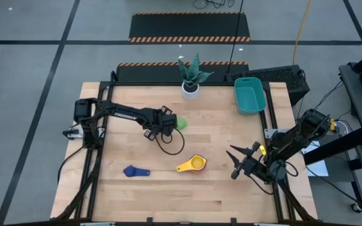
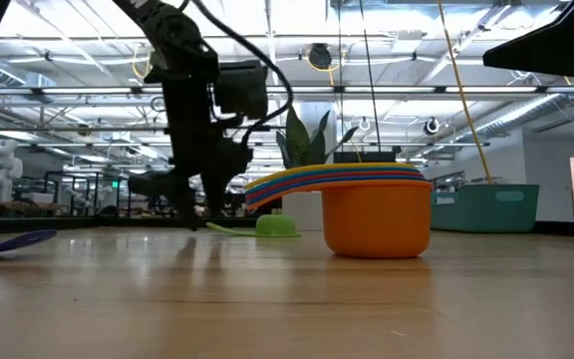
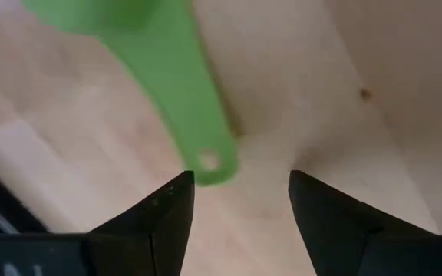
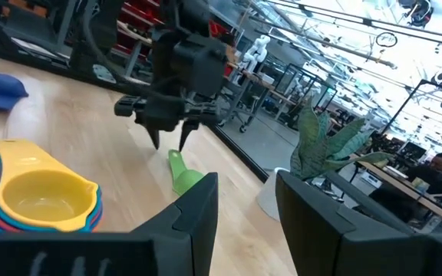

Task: Nest measuring cups in basket
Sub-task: Stack the green measuring cup on top of the yellow measuring cup

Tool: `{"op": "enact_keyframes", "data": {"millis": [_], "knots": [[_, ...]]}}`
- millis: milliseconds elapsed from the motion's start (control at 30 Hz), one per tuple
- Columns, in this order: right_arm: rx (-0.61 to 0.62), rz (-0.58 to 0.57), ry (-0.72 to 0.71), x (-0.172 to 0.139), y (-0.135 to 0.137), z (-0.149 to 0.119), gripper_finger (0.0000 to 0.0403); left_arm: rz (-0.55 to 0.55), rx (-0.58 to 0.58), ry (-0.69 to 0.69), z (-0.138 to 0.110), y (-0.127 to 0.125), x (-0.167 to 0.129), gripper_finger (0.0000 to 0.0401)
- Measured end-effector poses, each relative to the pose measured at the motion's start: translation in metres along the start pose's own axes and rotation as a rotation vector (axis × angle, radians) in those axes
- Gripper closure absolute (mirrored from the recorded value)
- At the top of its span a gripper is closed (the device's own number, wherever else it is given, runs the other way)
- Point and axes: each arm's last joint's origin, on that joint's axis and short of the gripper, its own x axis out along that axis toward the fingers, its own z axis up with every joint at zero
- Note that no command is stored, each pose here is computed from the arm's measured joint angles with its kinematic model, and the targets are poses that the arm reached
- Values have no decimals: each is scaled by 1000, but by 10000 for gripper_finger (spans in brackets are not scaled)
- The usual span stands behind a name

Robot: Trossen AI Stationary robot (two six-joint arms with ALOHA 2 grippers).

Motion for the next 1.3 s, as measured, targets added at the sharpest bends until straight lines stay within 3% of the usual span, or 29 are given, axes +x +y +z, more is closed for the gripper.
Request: {"op": "enact_keyframes", "data": {"millis": [100, 200, 433, 900, 1033, 1300], "knots": [[6, 1, -1, 0, 0, 0, 277, 5, 20, 11, -3, -10, 6, 185], [2, 1, 0, 0, 0, 0, 277, 85, 35, 32, -2, -16, 12, 185], [2, 0, 0, 0, 0, 0, 277, 173, 65, 12, 2, -9, 14, 185], [21, -2, 1, 0, -4, -10, 277, 145, 31, -55, 6, -11, 13, 188], [26, -2, 1, 0, -4, -10, 277, 128, 32, -77, 9, -13, 12, 227], [60, -2, 1, 0, -6, -8, 277, 89, 32, -121, 10, -15, 13, 353]]}}
